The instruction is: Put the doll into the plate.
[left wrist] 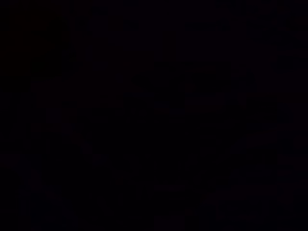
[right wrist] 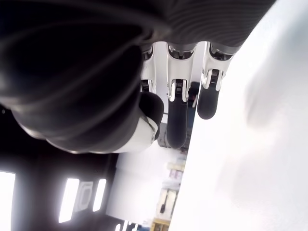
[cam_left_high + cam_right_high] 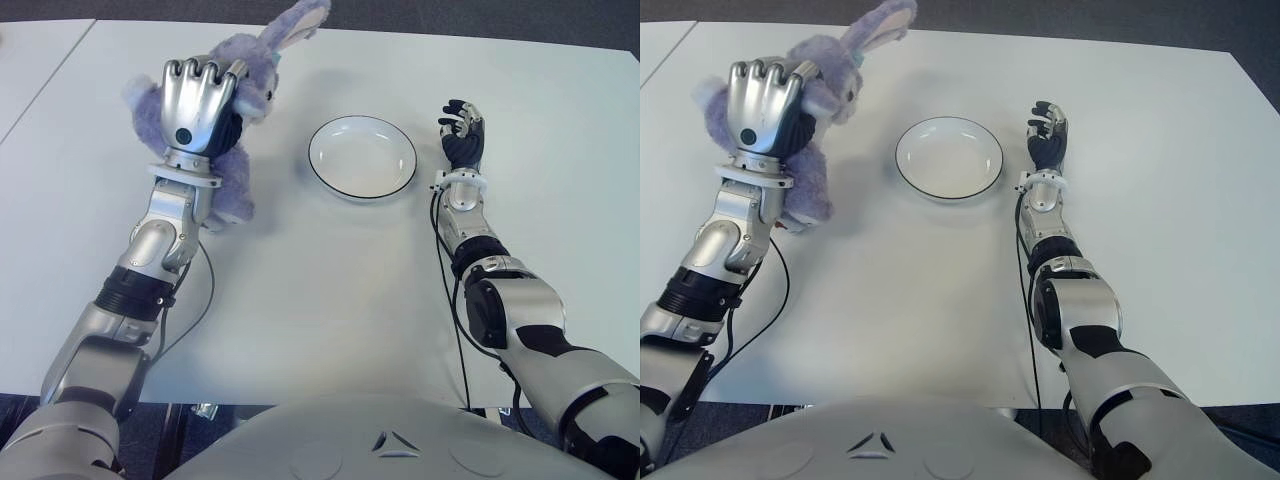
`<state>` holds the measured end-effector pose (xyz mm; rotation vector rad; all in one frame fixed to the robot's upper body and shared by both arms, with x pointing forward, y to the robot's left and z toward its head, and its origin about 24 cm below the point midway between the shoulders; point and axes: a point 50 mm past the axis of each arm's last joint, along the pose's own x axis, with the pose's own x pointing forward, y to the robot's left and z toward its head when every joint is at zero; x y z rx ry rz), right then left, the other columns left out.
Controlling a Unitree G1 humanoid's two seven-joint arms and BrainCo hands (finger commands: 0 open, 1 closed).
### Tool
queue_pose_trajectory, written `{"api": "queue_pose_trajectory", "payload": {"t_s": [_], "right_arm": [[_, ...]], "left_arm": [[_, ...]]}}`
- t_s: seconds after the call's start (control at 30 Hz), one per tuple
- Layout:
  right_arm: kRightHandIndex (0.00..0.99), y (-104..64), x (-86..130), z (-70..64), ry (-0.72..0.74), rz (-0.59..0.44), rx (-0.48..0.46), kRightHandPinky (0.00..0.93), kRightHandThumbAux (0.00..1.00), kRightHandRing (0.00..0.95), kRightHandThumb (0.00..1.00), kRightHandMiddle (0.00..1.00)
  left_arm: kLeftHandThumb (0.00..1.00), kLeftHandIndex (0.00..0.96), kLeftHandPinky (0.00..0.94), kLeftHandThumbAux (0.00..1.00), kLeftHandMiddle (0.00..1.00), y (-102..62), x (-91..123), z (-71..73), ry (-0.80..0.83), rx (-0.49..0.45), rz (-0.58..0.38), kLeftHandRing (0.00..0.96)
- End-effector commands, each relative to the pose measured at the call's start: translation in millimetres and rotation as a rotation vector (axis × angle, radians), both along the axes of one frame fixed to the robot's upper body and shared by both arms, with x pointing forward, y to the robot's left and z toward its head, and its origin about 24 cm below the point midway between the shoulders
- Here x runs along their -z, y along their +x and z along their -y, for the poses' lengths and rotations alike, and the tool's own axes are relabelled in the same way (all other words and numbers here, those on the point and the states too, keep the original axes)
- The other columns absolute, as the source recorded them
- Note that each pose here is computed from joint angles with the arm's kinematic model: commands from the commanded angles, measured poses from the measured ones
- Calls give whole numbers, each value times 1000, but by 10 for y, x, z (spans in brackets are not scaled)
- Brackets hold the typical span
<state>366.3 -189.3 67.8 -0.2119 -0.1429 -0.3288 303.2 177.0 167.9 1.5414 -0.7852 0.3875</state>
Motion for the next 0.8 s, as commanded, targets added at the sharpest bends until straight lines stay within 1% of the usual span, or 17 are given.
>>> {"api": "queue_pose_trajectory", "payload": {"t_s": [0.03,0.13,0.33,0.5,0.57,0.8], "right_arm": [[246,-997,1385,58,12,-534,35,228,902,320,818,292],[250,-995,1382,56,11,-531,33,230,903,319,813,295],[264,-991,1383,45,10,-534,34,215,912,296,769,299],[267,-988,1383,32,12,-535,34,224,918,290,742,299],[267,-988,1383,30,12,-534,34,226,919,290,736,299],[271,-987,1382,13,22,-528,35,231,922,295,727,304]], "left_arm": [[726,442,866,700,859,-19,-217,265,139,116,45,854],[726,442,866,699,857,-18,-305,352,170,148,69,853],[729,443,872,698,855,-23,-378,422,207,192,95,854],[731,443,878,698,856,-34,-430,494,224,232,115,858],[732,443,879,698,857,-35,-437,504,226,240,116,860],[733,443,881,697,858,-41,-474,610,228,306,120,863]]}}
